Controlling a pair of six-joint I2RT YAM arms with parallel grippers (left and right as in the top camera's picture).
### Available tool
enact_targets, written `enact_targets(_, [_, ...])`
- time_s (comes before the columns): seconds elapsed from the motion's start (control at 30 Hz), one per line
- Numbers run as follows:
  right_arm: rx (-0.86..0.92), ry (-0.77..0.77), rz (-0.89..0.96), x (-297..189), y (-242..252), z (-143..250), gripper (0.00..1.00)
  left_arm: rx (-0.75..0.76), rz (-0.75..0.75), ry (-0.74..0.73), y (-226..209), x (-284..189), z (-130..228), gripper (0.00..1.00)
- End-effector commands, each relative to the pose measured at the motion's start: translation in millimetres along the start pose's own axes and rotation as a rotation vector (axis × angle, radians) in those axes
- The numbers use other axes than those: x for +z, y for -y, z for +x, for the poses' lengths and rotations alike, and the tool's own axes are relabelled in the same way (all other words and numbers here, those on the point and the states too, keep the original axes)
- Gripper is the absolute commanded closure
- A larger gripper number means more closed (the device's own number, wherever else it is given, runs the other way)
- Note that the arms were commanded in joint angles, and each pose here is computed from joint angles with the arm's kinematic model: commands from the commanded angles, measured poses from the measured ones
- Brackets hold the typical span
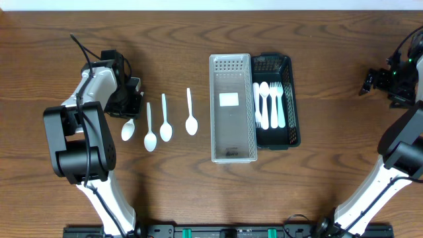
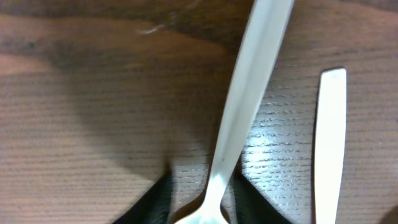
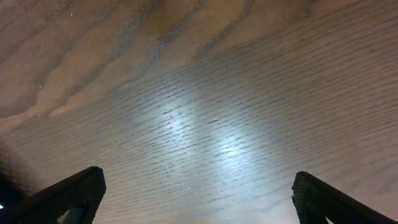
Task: Pack container
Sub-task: 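Lower the left gripper and grasp the spoon's handle, then carry the spoon with the left gripper over the gray tray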
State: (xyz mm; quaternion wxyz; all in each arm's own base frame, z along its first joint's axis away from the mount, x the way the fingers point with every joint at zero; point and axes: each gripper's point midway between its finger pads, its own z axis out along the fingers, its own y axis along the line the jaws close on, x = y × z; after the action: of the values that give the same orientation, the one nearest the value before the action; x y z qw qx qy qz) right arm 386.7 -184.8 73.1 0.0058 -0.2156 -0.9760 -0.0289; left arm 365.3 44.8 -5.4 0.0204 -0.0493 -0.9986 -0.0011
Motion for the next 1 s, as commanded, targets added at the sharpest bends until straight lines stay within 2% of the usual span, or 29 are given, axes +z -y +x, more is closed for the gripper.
enact_targets(0.0, [0.015, 0.006, -0.003, -3, 0, 0, 0.01, -0.004, -0.017, -0.053, -4, 16, 13, 0.77])
enact_targets(0.13, [0.015, 0.006, -0.003, -3, 0, 0, 0.01, -0.004, -0.017, -0.053, -4, 16, 13, 0.94])
enact_targets(0.63, [0.015, 0.006, -0.003, -3, 0, 0, 0.01, -0.027, -0.023, -0.028, -6, 4, 5, 0.94])
enact_targets(0.8, [0.015, 0.006, -0.003, -3, 0, 0, 0.01, -0.053, -0.043, 0.075, -9, -37, -18, 0.94])
enact_targets(0.97, [0.015, 0.006, -0.003, -3, 0, 0, 0.01, -0.041, -0.049, 0.257, 7, -112, -41, 0.94])
